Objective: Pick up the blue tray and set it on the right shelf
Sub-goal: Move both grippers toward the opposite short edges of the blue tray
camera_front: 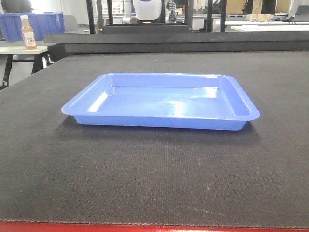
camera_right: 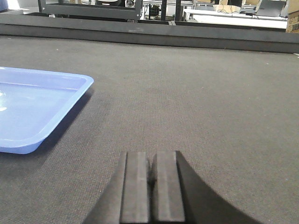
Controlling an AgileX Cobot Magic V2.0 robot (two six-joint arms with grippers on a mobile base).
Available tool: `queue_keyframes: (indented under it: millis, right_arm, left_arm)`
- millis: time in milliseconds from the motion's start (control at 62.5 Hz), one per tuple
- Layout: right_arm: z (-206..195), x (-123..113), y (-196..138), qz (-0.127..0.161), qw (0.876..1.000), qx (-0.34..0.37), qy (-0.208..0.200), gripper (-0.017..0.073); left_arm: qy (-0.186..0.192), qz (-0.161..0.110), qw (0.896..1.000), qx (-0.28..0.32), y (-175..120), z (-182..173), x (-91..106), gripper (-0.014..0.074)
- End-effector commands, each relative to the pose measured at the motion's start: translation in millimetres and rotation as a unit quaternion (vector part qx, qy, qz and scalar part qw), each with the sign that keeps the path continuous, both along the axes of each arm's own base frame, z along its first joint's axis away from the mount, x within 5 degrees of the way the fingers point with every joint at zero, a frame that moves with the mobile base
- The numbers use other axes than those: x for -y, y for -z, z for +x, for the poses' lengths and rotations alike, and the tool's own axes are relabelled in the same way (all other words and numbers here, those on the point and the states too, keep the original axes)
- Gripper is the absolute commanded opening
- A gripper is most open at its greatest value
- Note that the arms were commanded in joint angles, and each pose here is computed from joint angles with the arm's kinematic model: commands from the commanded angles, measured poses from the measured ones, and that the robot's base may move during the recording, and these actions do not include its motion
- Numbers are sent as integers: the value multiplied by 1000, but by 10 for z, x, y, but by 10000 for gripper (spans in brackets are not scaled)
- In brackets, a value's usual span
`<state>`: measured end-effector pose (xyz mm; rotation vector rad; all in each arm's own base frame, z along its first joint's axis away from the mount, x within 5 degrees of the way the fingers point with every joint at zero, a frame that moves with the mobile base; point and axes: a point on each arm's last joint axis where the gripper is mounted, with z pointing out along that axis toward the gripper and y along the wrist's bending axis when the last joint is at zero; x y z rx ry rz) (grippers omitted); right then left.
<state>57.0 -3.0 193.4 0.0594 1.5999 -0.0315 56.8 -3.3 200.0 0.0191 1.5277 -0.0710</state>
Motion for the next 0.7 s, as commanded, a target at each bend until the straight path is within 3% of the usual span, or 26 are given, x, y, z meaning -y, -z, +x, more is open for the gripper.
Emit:
queue_keyframes:
  millis: [0,384,688]
  right_arm:
    - [-34,7,-196,-11,997,71,7,57]
    - [-34,7,-196,-11,997,71,7,57]
    - [-55,14,-312,-15,991,135,11,57]
  left_arm:
    - [-4,-4,999,40,-12,-7,-8,-48]
    - [-5,-3,999,46,-22,-9,-9,-48]
    - [-6,-6,998,64,-54,-13,-13,-48]
